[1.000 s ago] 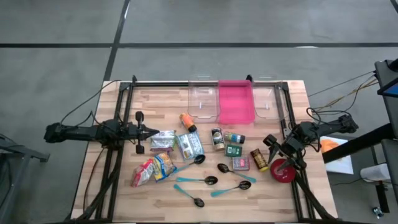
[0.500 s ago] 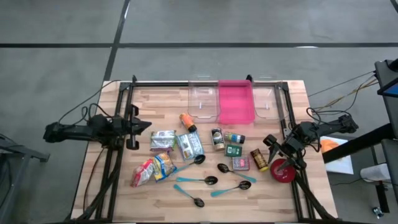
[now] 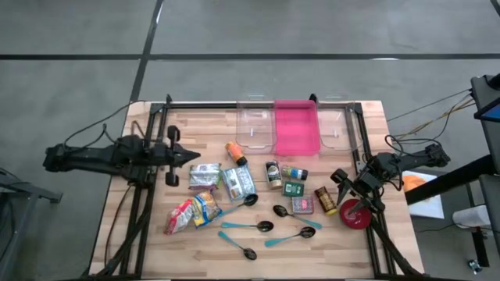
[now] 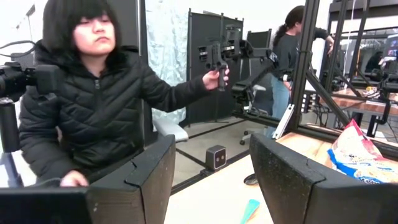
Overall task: Pick & Place Food Item
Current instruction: Put the green noodle pack into the left transparent bin
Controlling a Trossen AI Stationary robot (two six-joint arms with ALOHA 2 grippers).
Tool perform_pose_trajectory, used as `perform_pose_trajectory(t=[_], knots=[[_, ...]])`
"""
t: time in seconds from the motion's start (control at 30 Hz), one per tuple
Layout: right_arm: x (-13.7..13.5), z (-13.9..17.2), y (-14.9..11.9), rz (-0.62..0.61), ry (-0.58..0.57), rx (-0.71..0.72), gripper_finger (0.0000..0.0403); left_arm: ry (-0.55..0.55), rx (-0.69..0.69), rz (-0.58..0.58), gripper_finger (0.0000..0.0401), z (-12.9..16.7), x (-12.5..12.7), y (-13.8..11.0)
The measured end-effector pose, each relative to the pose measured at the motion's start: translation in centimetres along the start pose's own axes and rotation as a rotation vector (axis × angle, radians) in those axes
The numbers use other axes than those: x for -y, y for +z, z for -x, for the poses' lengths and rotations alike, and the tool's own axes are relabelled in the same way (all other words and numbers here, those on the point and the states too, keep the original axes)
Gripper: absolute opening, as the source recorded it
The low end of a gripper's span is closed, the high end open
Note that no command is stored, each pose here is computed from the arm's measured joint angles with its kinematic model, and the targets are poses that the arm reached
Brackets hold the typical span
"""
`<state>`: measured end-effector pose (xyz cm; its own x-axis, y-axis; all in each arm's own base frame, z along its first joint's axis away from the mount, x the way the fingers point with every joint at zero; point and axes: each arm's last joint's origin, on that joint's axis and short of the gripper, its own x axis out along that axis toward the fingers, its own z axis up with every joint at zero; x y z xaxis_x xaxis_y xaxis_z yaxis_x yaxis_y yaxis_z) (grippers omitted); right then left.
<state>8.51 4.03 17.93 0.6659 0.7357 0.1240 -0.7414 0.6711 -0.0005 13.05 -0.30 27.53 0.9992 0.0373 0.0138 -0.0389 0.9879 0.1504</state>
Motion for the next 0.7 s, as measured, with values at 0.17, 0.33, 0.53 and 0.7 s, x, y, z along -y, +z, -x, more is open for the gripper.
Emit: perform_pose_trajectory(t=[0.17, 0.33, 0.53, 0.7], knots=[[0.0, 0.0, 0.0, 0.000, 0.000, 0.000, 0.0206, -0.039, -0.175, 0.095, 0.0000, -2.2, 0.0, 1.5], [0.0, 0.0, 0.0, 0.000, 0.000, 0.000, 0.0206, -0.039, -0.251, 0.251, 0.0000, -4.4, 0.0, 2.7], [0.0, 0.0, 0.0, 0.000, 0.000, 0.000, 0.0206, -0.016, -0.307, 0.405, 0.0000, -6.3, 0.2, 2.9], [0.0, 0.0, 0.0, 0.000, 0.000, 0.000, 0.0206, 0.002, -0.385, 0.486, 0.0000, -6.8, 0.4, 1.6]])
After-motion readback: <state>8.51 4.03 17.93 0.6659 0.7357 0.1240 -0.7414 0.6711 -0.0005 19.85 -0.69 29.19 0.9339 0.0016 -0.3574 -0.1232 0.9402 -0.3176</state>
